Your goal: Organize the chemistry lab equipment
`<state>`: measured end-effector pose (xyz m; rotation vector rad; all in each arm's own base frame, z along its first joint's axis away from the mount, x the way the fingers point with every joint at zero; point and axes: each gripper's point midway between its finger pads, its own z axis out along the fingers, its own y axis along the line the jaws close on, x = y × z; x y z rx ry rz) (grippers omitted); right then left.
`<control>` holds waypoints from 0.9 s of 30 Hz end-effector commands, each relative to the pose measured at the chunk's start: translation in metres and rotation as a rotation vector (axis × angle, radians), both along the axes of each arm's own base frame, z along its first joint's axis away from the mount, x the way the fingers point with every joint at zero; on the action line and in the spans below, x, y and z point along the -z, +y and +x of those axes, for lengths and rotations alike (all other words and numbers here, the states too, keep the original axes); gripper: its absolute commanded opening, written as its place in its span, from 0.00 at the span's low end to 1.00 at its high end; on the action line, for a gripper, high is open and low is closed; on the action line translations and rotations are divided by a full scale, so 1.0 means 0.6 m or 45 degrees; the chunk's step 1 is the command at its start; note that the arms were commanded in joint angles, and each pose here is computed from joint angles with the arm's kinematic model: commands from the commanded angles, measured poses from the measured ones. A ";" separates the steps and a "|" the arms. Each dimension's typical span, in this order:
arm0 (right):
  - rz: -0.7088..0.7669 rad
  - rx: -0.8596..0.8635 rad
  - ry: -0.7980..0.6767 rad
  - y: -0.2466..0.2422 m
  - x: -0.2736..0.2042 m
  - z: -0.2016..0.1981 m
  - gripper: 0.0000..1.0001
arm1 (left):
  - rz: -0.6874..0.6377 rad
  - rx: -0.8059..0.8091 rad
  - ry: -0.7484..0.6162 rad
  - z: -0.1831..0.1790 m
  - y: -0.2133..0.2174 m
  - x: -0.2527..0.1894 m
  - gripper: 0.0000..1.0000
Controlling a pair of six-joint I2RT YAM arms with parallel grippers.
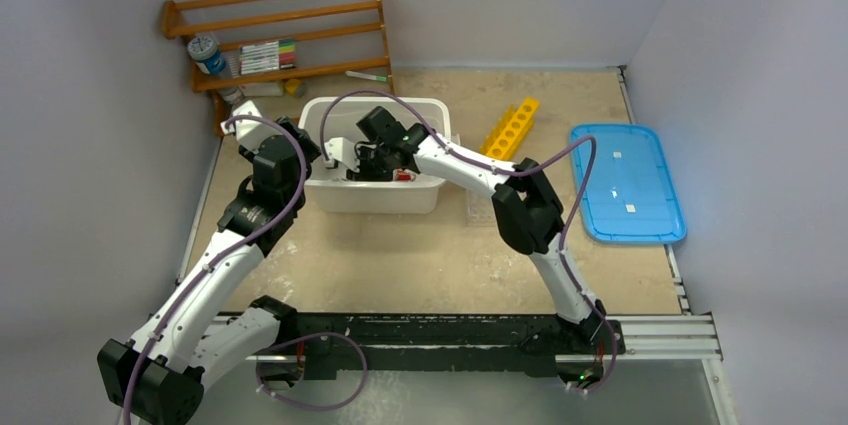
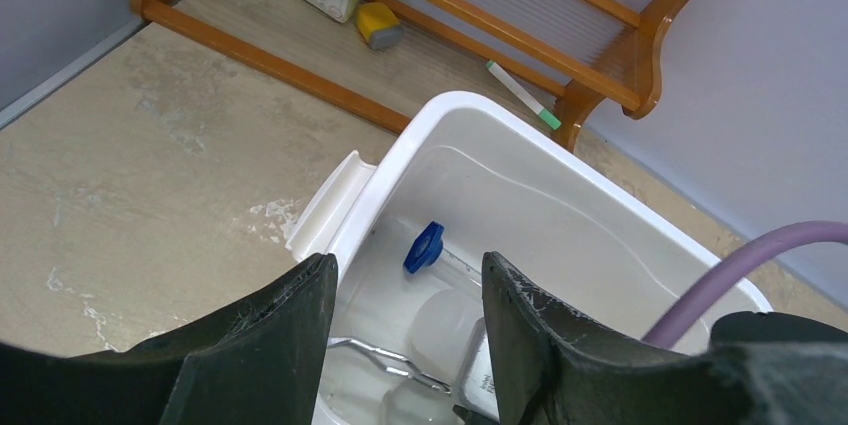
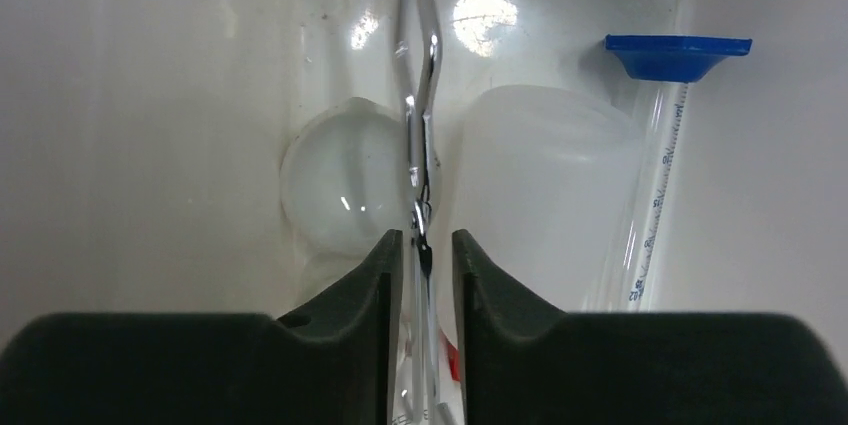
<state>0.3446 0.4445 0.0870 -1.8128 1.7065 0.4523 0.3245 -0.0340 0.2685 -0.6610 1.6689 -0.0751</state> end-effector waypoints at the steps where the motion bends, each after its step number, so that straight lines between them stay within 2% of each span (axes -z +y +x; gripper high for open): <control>1: -0.062 0.024 -0.023 -0.011 0.022 0.010 0.33 | -0.018 0.004 -0.073 0.006 0.001 -0.031 0.54; 3: -0.055 0.028 -0.029 -0.010 0.018 0.010 0.39 | -0.018 0.005 -0.071 0.006 0.000 -0.030 0.54; 11: -0.028 0.075 -0.083 -0.011 -0.008 0.022 0.42 | -0.018 0.007 -0.075 0.004 0.001 -0.032 0.54; 13: -0.006 0.103 -0.115 -0.011 -0.025 0.032 0.47 | -0.017 0.009 -0.076 0.004 0.001 -0.033 0.54; 18: 0.119 0.188 -0.200 -0.019 -0.095 0.060 0.55 | -0.016 0.010 -0.077 0.003 0.001 -0.035 0.54; 27: 0.467 0.385 -0.372 -0.091 -0.260 0.118 0.56 | -0.005 0.016 -0.087 0.000 0.003 -0.044 0.54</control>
